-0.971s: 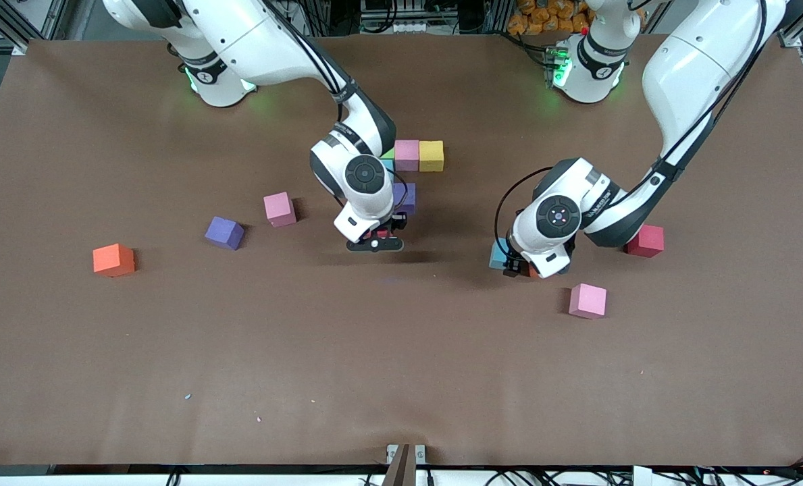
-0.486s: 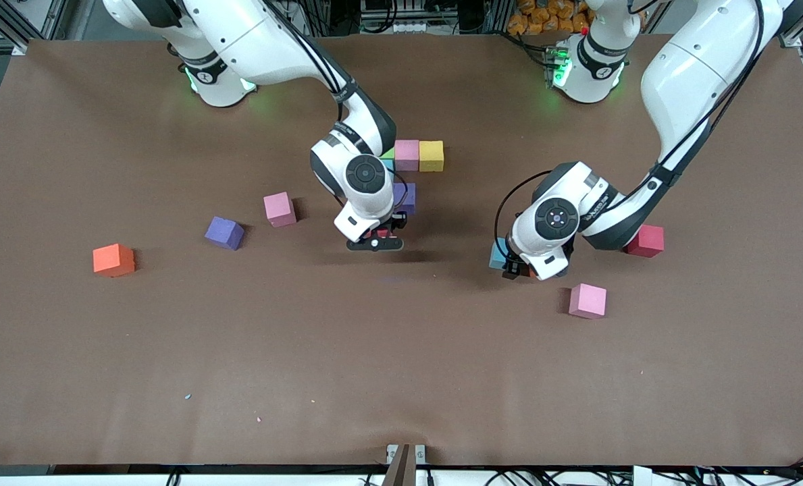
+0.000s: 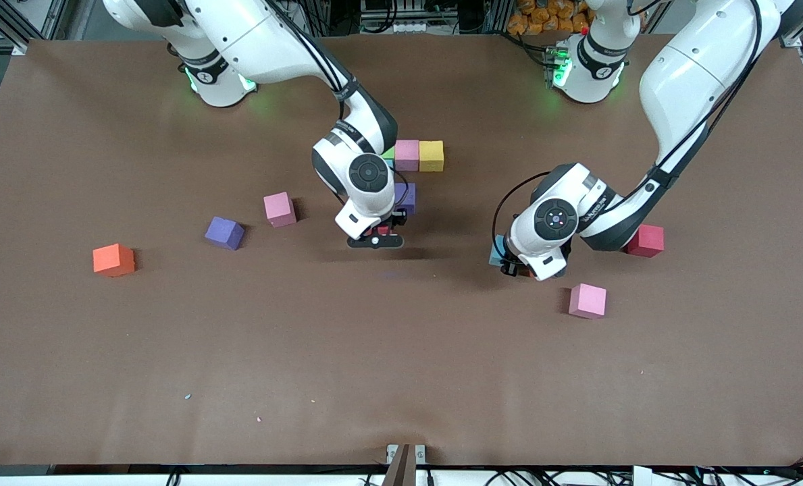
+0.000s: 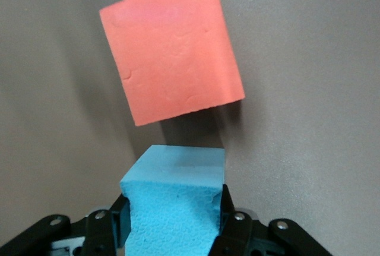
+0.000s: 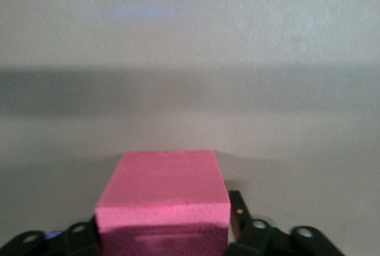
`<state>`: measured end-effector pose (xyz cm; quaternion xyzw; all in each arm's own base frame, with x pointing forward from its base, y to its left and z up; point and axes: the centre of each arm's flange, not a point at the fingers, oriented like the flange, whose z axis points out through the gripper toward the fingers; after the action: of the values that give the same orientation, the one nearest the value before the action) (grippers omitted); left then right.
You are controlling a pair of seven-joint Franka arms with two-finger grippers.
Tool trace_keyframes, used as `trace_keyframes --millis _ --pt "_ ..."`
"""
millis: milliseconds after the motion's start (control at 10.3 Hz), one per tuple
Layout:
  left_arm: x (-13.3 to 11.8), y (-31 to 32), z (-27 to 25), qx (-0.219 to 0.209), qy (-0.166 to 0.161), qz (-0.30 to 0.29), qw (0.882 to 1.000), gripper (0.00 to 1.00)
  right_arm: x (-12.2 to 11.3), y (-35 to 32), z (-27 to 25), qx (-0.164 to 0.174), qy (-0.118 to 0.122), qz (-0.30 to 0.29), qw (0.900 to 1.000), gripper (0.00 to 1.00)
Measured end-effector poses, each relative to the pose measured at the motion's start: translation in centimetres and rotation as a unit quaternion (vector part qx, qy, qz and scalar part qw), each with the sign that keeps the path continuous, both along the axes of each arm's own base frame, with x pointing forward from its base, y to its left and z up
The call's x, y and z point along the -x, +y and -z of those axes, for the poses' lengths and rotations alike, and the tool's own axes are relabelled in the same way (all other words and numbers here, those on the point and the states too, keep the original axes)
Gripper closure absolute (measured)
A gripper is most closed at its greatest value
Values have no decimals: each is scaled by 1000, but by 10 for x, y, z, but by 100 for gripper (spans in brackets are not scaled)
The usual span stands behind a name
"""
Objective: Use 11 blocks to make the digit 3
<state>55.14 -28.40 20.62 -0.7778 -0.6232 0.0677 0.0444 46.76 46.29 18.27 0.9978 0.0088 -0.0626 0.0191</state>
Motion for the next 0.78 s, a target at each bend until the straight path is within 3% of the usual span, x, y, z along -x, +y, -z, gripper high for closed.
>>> trace_keyframes --millis 97,486,777 --pt "0 -1 0 -3 0 -18 1000 43 0 2 -2 -2 -3 -1 1000 0" --pt "29 -53 -11 -8 0 -82 997 43 -29 -13 -92 -24 -36 21 999 0" --pt "55 -89 -18 -10 4 -118 993 46 -54 -73 -121 -2 -3 -4 1000 0"
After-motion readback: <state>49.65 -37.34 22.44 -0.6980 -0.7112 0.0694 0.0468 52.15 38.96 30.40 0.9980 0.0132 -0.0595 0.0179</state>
